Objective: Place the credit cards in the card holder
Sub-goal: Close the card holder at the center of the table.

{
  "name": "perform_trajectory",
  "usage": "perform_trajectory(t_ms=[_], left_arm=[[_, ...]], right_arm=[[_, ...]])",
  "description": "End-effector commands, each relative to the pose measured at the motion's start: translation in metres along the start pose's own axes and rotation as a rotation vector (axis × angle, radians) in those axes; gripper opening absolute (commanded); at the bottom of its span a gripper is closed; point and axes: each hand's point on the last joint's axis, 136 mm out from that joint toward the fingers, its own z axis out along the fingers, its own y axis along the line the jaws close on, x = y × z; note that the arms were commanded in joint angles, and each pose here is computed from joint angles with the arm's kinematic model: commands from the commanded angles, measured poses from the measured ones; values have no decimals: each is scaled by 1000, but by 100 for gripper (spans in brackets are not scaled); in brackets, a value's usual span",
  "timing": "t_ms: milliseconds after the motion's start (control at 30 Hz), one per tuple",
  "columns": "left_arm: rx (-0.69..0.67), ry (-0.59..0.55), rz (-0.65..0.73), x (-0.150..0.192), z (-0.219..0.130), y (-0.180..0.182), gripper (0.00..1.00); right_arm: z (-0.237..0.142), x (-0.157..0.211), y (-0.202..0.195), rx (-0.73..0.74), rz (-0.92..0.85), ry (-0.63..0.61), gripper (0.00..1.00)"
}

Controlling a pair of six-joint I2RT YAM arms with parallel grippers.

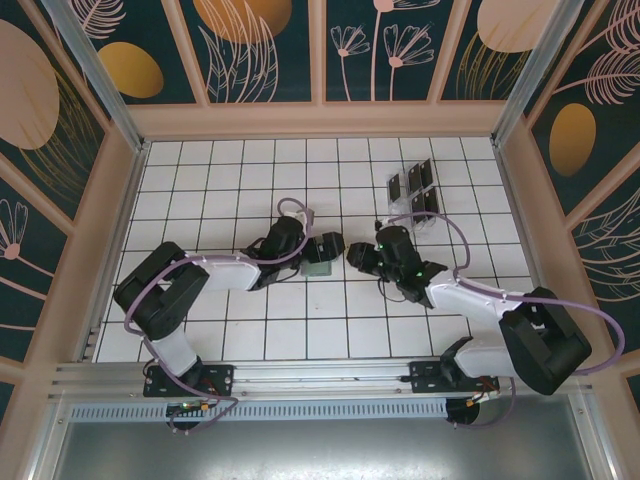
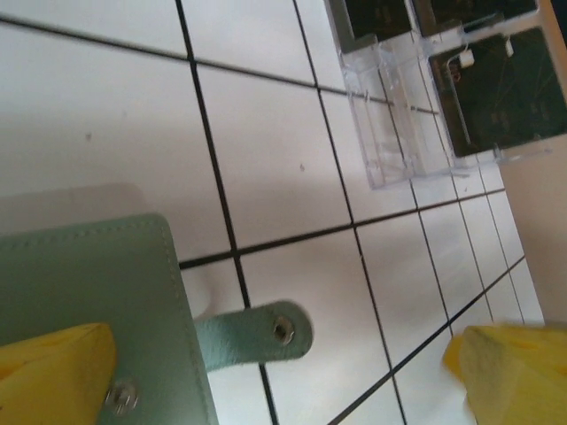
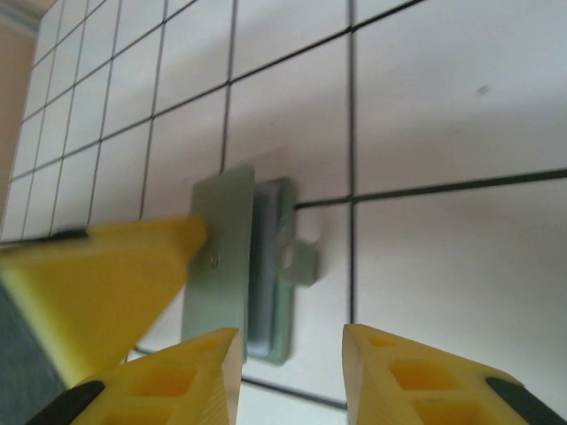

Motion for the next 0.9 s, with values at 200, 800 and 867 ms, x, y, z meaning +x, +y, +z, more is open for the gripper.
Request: perform_trajectory(t_ms=[200,800,867], left_arm=[[-109,-101,62,-57,-25,-3,99],[-418,-32,144,-30,-91,87,99],[-401,-1,157,-21,-90,88,99]], right_arm=[[25,10,69,-129,-46,47,28],[78,5,35,-6,-49,87,11],[81,5,29,4,-43,89,11]])
